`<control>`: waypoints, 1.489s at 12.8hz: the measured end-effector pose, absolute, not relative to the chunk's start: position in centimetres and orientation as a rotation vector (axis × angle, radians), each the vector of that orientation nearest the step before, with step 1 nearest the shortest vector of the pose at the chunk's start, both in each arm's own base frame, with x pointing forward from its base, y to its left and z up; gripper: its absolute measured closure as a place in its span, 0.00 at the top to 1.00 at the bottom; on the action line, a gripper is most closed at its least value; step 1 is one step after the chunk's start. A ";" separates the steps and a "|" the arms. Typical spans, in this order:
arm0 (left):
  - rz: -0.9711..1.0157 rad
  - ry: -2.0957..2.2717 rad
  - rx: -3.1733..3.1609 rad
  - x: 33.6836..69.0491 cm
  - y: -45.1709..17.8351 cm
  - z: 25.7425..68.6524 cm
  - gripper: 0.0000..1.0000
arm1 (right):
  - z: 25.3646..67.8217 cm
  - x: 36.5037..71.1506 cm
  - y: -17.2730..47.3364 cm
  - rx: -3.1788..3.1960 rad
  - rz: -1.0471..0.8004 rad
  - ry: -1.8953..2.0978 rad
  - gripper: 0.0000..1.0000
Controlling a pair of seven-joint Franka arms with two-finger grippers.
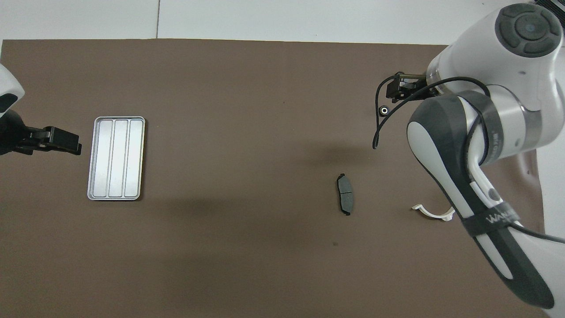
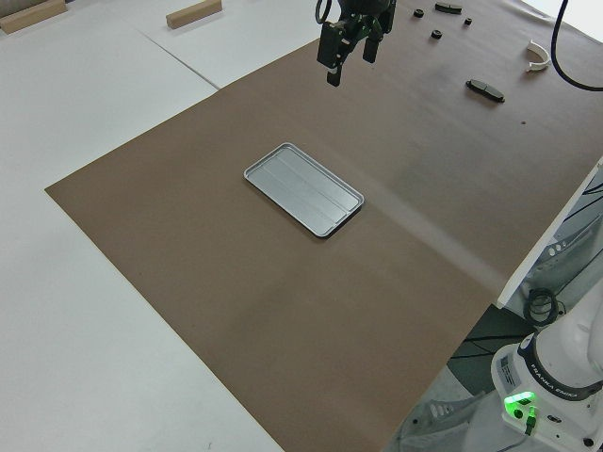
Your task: Place bearing gear from tray to pile
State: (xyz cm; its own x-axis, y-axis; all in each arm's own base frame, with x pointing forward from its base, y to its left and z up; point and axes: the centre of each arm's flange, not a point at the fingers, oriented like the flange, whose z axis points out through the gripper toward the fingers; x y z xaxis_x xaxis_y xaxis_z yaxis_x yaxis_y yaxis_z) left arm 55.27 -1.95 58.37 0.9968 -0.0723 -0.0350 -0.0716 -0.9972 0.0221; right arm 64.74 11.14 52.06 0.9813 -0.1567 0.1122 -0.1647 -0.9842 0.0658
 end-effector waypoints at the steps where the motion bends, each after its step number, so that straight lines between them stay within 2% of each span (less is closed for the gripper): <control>1: -0.056 -0.112 3.118 55.3 -1.9 58.4 1.00 | 54.0 63.6 10.7 3.049 0.149 -0.225 1.00; 5: -0.056 -0.112 3.118 55.3 -1.9 58.4 1.00 | 60.5 59.9 5.1 3.062 0.112 -0.166 1.00; 10: -0.056 -0.112 3.118 55.3 -1.9 58.4 1.00 | 64.0 57.7 -0.5 3.146 0.131 -0.284 1.00; 16: -0.056 -0.112 3.118 55.3 -1.9 58.4 1.00 | 63.5 55.7 0.0 3.149 0.057 -0.278 1.00; 19: -0.056 -0.112 3.118 55.3 -1.9 58.4 1.00 | 62.2 55.0 3.3 3.154 0.026 -0.204 1.00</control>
